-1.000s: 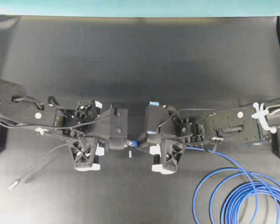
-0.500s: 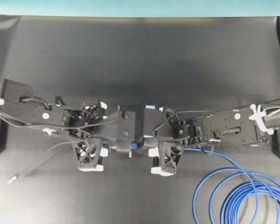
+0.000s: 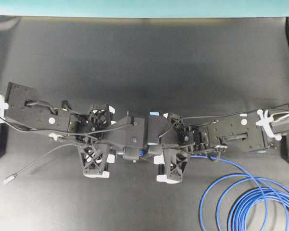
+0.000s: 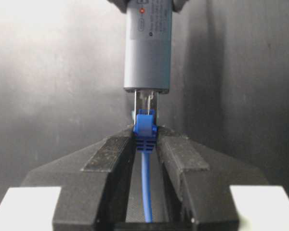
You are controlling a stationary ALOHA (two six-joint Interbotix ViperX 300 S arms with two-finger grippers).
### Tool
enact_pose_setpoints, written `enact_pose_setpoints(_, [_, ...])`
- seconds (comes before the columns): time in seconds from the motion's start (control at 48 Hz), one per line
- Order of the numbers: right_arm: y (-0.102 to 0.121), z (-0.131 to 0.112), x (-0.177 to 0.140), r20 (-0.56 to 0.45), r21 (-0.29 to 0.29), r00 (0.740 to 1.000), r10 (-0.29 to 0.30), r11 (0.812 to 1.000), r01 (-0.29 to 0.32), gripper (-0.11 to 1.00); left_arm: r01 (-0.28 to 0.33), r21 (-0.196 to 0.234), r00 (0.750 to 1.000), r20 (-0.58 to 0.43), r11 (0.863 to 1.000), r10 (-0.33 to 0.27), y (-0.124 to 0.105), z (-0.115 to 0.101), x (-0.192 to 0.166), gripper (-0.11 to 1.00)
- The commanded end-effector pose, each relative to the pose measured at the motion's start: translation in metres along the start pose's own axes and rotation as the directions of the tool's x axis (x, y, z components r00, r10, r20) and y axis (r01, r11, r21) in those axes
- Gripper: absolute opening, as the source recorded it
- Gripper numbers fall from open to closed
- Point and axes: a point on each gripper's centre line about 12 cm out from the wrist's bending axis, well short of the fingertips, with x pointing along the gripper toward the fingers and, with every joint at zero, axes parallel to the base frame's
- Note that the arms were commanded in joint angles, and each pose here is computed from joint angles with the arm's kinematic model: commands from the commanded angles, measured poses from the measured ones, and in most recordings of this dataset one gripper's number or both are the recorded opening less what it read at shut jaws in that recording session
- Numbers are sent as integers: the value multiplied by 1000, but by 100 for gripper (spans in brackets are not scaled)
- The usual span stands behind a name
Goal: Insert the LAN cable into the hub.
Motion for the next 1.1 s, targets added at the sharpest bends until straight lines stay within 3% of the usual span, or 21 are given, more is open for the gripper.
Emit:
enact_pose_setpoints(0.0, [-2, 24, -6, 108, 4, 994, 6, 1000, -6, 13, -2, 10, 995, 95, 1000, 1, 1, 24, -8, 30])
enact_pose_setpoints(0.208, [-6, 30, -6, 152, 12, 988, 1, 1000, -3, 13, -8, 68, 992, 126, 998, -1, 0, 34, -6, 30])
enact_pose_setpoints(0.333, [-6, 28, -7, 145, 17, 989, 2, 1000, -4, 13, -10, 82, 991, 136, 997, -1, -1, 36, -7, 30])
enact_pose_setpoints(0.646, [-7, 21, -10, 138, 22, 990, 0, 1000, -3, 13, -22, 76, 978, 210, 997, 6, 5, 47, -9, 30])
enact_pose_setpoints(1.084, [-9, 11, -15, 131, 27, 991, -3, 1000, -1, 13, -19, 85, 981, 192, 996, 3, 3, 42, -7, 30])
